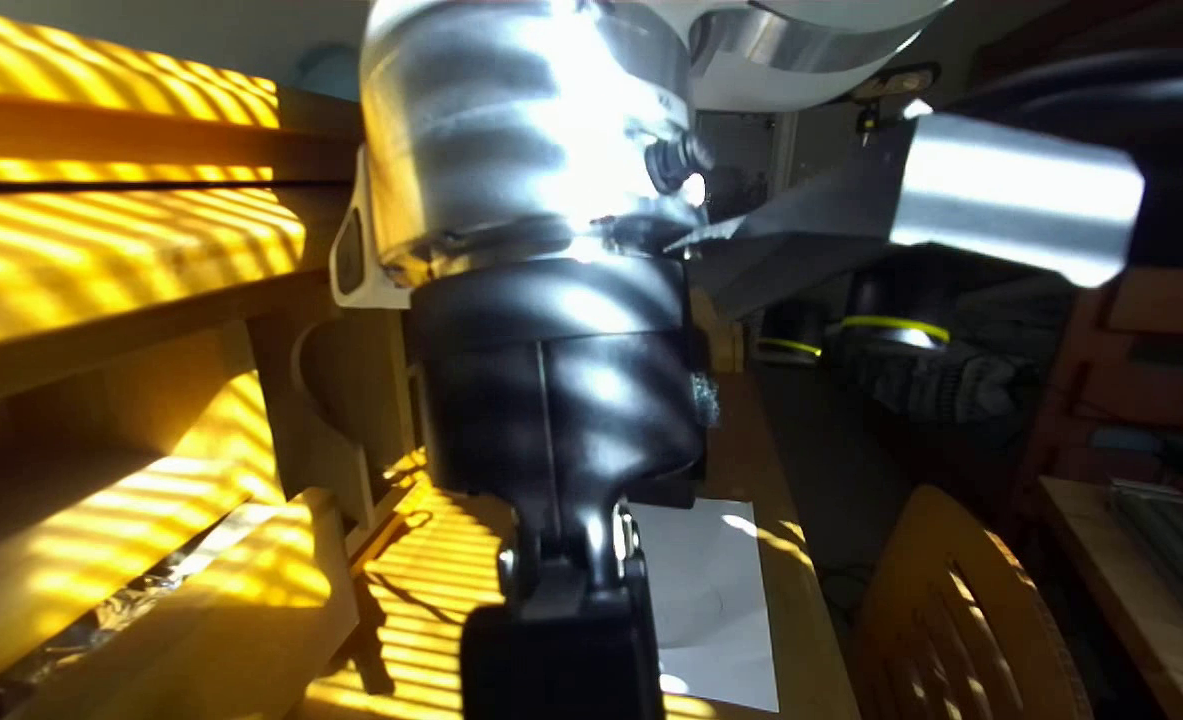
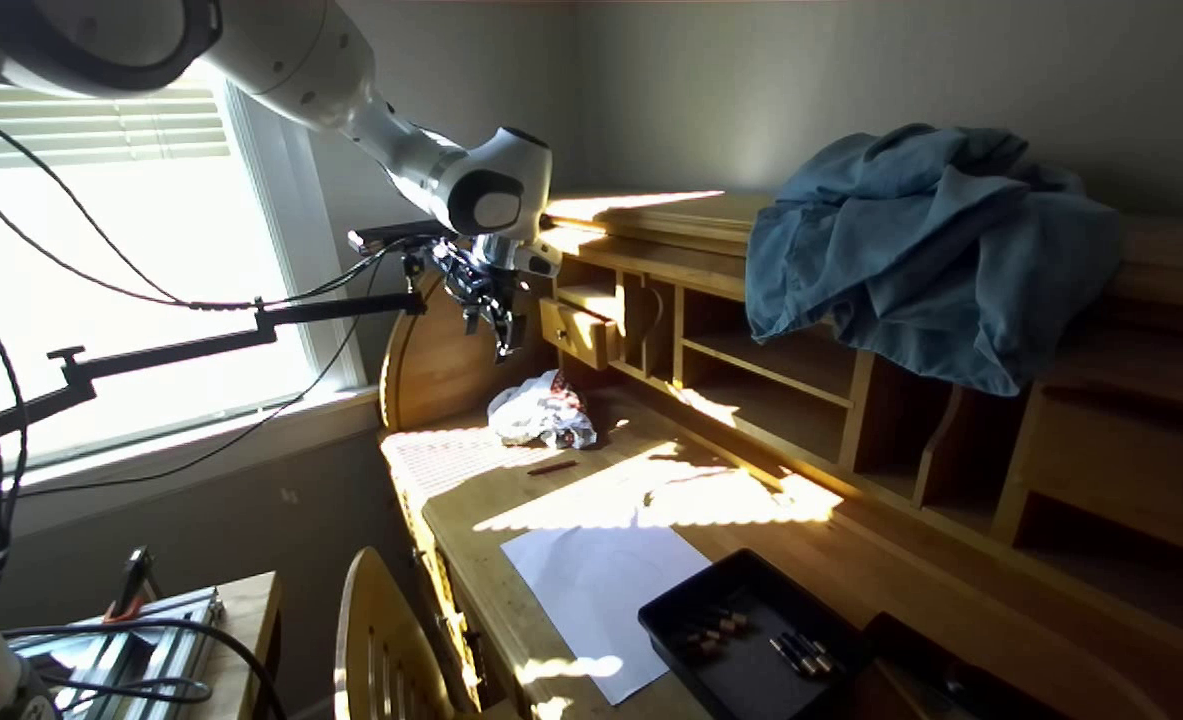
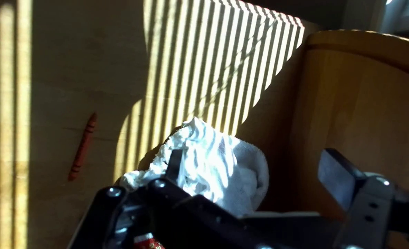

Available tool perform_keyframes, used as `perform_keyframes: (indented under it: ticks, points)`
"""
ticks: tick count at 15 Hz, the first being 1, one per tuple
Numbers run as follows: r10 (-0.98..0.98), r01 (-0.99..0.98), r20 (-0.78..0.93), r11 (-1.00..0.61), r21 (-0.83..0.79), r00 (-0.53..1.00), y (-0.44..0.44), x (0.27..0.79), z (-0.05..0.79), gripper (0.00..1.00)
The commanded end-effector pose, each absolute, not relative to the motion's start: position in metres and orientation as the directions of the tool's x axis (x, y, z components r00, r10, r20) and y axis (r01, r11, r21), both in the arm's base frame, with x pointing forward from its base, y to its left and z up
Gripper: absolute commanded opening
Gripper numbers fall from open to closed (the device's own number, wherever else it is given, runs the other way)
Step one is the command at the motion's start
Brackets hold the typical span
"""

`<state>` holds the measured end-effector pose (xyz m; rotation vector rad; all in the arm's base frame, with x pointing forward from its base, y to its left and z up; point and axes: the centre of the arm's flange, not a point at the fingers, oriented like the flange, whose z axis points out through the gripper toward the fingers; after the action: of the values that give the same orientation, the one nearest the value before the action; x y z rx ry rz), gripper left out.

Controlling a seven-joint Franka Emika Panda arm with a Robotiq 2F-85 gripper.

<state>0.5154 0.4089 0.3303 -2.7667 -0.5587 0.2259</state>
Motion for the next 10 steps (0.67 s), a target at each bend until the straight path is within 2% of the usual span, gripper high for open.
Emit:
perform_keyframes:
  ticks: [1,7,10]
  points:
    - [0.337,0.309,-0.098,-0.924,-0.224,0.936,0.405,0.507,0.323,1.00]
    - [0.339,0.332,-0.095,-0.939,-0.084,0.936,0.400,0.516,0.302,1.00]
    - [0.356,0.345,-0.099,-0.931,-0.116,0.929,0.398,0.517,0.303,1.00]
